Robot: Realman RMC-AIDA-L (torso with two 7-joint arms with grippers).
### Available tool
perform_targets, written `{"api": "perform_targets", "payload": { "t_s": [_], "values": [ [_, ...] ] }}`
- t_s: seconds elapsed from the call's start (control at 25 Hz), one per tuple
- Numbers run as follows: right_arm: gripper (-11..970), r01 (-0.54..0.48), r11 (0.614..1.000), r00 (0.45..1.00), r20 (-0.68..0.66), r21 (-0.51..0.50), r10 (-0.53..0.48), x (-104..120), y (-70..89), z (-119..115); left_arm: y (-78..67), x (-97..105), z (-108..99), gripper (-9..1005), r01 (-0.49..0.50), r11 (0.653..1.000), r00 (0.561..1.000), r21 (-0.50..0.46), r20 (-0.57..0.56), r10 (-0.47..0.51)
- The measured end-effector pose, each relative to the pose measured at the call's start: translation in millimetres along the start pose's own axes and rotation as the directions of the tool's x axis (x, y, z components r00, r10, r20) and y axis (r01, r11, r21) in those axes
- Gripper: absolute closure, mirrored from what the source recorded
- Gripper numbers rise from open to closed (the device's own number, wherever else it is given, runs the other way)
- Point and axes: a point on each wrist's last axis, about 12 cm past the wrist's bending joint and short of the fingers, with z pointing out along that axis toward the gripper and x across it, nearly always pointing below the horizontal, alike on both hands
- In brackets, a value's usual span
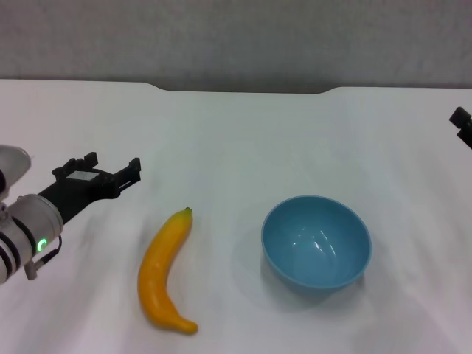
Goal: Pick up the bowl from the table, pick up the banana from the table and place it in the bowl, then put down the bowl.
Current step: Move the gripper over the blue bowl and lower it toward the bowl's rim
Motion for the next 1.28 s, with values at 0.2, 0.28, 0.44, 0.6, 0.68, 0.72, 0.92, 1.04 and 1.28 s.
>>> {"api": "perform_targets", "payload": {
  "t_s": [0.2,0.28,0.44,0.6,0.68,0.72,0.92,1.04,1.28],
  "values": [
    [367,-0.019,0.999,0.988,-0.157,-0.040,0.012,-22.9,1.1,18.3,12.4,-9.3,-1.6,113,0.110,0.994,0.993,0.017,-0.031,-0.110],
    [367,-0.020,0.999,0.975,-0.221,-0.050,0.008,-30.4,4.9,26.5,15.3,-11.6,-1.9,113,0.118,0.993,0.992,0.021,-0.041,-0.117],
    [367,-0.018,0.999,0.929,-0.369,-0.045,0.000,-46.3,11.4,41.8,15.8,-10.3,-1.2,114,0.100,0.995,0.994,0.012,-0.048,-0.099],
    [368,-0.043,0.999,0.848,-0.528,0.016,0.045,-56.8,15.8,59.2,12.4,-6.2,-0.5,114,0.084,0.996,0.995,0.010,-0.060,-0.083],
    [369,-0.018,0.999,0.796,-0.605,0.034,0.035,-59.9,18.7,68.4,12.1,-5.4,-0.5,114,0.082,0.997,0.995,0.008,-0.062,-0.081],
    [369,-0.001,0.999,0.765,-0.643,0.040,0.027,-61.8,21.1,74.2,11.8,-4.9,-0.4,114,0.082,0.997,0.995,0.007,-0.063,-0.081],
    [370,0.046,0.997,0.656,-0.755,0.059,0.015,-68.0,33.7,98.8,9.8,-5.4,1.0,113,0.078,0.997,0.995,0.010,-0.062,-0.077],
    [371,0.026,0.998,0.606,-0.795,0.063,0.034,-66.5,45.7,114.3,9.3,-5.6,1.5,113,0.076,0.997,0.995,0.010,-0.062,-0.075],
    [372,-0.045,0.998,0.529,-0.846,0.046,0.063,-62.8,62.1,131.9,10.2,-4.0,3.8,114,0.081,0.997,0.994,0.002,-0.067,-0.081]
  ]
}}
